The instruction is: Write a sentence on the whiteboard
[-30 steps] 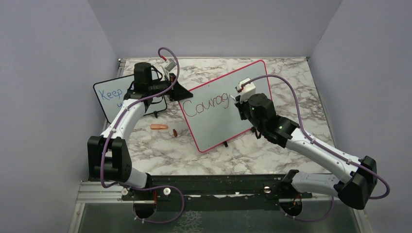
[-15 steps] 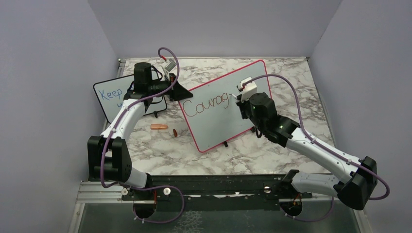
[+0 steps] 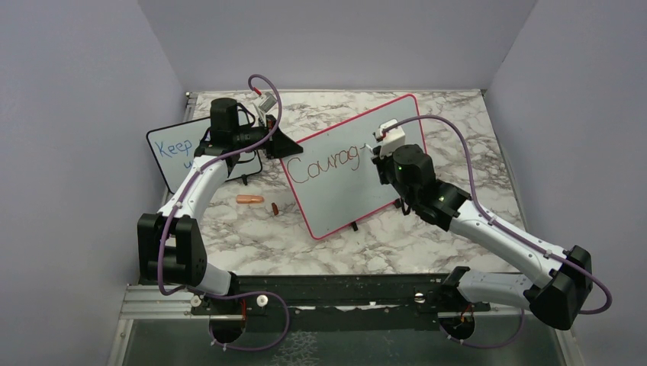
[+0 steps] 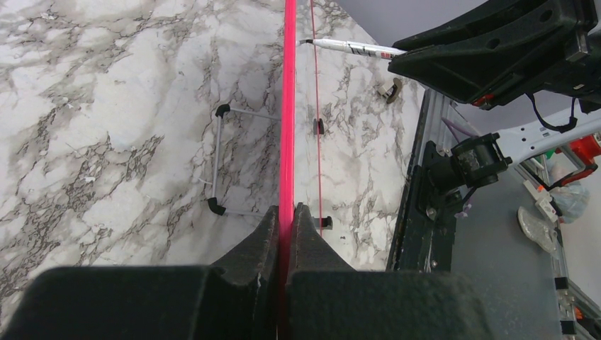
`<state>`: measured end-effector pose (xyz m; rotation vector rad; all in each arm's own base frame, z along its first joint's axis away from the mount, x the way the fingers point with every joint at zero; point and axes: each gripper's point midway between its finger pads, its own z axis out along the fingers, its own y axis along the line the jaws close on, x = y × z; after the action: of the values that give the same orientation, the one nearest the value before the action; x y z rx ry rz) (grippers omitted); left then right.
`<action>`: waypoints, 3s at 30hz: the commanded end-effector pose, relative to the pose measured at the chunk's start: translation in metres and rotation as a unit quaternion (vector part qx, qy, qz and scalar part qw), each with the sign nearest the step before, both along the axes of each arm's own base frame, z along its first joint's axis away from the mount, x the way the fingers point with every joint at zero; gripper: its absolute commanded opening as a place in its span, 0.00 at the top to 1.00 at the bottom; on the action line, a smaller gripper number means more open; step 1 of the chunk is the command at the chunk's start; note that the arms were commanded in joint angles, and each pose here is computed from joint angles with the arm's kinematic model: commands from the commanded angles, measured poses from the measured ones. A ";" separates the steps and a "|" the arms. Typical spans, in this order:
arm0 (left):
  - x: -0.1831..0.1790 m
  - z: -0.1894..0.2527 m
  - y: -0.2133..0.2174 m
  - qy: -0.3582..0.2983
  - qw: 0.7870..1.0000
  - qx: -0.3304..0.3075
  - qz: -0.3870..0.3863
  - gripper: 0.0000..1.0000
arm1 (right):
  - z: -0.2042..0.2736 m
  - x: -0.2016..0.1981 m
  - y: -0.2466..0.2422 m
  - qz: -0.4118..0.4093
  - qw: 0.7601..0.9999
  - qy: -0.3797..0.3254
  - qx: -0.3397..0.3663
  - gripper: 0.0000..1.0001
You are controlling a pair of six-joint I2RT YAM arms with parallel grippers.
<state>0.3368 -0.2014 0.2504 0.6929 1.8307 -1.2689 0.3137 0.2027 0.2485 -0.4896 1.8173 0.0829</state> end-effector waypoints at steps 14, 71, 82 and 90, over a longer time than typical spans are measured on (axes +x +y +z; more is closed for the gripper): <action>-0.004 -0.037 -0.001 0.028 0.999 0.036 -0.001 1.00 | 0.008 0.003 0.025 0.059 0.998 -0.006 0.013 0.99; -0.005 -0.036 0.000 0.026 0.999 0.038 0.003 1.00 | -0.001 -0.010 -0.009 0.005 1.000 0.005 0.003 0.99; -0.004 -0.037 0.000 0.028 0.999 0.041 0.004 1.00 | 0.005 -0.013 -0.024 -0.014 1.000 -0.007 -0.006 0.99; -0.004 -0.037 0.000 0.029 0.999 0.040 0.004 1.00 | 0.014 -0.002 -0.038 -0.023 1.000 -0.020 0.008 0.99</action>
<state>0.3363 -0.2012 0.2499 0.6918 1.8361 -1.2683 0.3049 0.1742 0.2471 -0.4828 1.8394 0.0467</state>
